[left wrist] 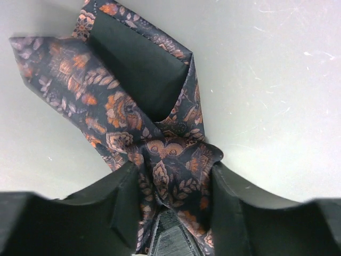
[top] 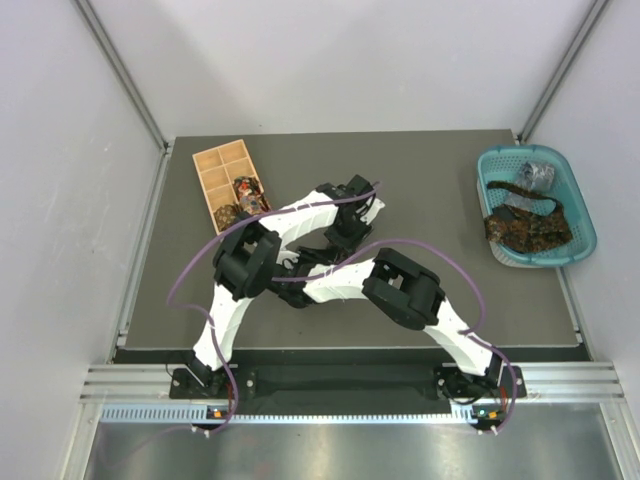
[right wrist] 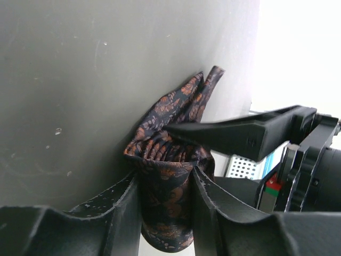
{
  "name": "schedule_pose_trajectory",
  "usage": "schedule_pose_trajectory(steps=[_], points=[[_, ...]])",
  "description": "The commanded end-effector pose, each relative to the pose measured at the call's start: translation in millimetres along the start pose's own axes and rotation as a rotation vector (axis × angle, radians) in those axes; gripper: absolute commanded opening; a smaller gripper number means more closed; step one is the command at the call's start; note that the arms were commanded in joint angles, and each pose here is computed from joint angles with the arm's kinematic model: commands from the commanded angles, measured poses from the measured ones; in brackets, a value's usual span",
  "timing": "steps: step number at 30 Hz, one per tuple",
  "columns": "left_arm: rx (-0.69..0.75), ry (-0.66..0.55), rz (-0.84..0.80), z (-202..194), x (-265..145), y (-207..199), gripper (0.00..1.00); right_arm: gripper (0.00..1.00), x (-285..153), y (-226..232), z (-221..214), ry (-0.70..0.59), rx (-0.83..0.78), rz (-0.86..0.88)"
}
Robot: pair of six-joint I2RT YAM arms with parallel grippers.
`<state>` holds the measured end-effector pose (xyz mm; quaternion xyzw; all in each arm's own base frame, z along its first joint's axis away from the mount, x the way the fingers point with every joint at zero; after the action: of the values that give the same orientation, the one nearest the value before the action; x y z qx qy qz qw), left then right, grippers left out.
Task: Roll the ties
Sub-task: Roll the tie
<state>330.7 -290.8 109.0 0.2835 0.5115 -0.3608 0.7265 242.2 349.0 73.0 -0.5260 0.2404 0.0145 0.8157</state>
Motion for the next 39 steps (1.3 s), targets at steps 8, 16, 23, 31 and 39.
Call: schedule_pose_trajectory(steps=[8,16,23,31,39], points=[[0.036,0.235,-0.079,-35,6,-11,0.37,0.50,17,-1,-26,0.110,-0.165,0.062],[0.056,0.340,-0.145,-46,-1,-22,0.34,0.52,24,-1,-35,0.137,-0.170,0.144],[0.063,0.377,-0.158,-51,-10,-26,0.32,0.46,35,2,-47,0.218,-0.183,0.188],[0.069,0.372,-0.146,-47,-17,-24,0.32,0.20,32,-7,-41,0.227,-0.132,0.179],[0.057,0.235,-0.096,-19,-39,-18,0.38,0.11,19,-19,-17,0.183,0.005,0.312]])
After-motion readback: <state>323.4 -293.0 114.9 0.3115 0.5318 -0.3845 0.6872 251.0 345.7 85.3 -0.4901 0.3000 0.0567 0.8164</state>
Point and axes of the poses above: each gripper's point midway between its finger pads, its own x axis out along the fingers, its own y axis along the line the jaws close on, z = x × y, the point moved 9 cm from there along -x, back along the fingers, and after that the axes turned 11 degrees about x, right-handed, at the moved point
